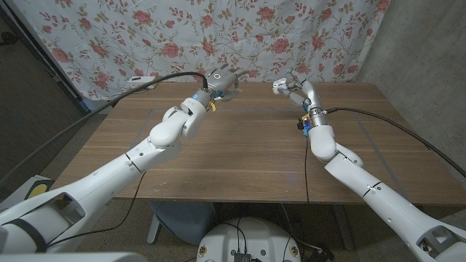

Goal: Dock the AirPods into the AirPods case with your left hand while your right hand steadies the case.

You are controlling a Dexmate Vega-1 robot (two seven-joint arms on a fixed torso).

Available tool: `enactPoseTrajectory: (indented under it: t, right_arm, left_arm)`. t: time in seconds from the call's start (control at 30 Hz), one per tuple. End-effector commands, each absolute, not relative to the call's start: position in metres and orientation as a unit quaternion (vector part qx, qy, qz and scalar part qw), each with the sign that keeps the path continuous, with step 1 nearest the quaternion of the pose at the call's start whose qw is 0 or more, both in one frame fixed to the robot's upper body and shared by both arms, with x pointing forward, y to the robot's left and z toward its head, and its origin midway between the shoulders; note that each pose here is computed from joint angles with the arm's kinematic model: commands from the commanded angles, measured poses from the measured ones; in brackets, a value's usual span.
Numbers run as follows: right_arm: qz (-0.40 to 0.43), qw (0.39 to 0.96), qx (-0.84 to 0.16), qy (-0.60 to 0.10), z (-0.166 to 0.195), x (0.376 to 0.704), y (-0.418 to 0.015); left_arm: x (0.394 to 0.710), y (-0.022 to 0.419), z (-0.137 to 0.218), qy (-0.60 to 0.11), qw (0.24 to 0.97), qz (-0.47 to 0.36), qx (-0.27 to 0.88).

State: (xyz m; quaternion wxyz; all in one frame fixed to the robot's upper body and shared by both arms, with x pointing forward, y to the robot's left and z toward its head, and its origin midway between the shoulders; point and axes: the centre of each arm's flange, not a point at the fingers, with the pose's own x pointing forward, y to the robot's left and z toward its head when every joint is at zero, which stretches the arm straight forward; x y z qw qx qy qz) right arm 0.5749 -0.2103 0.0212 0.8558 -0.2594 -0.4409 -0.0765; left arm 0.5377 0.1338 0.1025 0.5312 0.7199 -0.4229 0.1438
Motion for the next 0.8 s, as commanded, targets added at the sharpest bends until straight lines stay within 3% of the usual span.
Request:
enactPoseTrajectory:
  t: [0.03, 0.8]
  right_arm:
    - [-0.054, 0.851, -0.278, -0.442, 0.016, 0.572, -0.202]
    - [-0.016, 0.838, -0.301, -0.455, 0.018, 0.57, -0.185]
  left_arm:
    - [0.534, 0.13, 0.113, -0.442, 0.516, 0.141, 0.72]
    - [0.533, 0.121, 0.127, -0.471, 0.491, 0.121, 0.723]
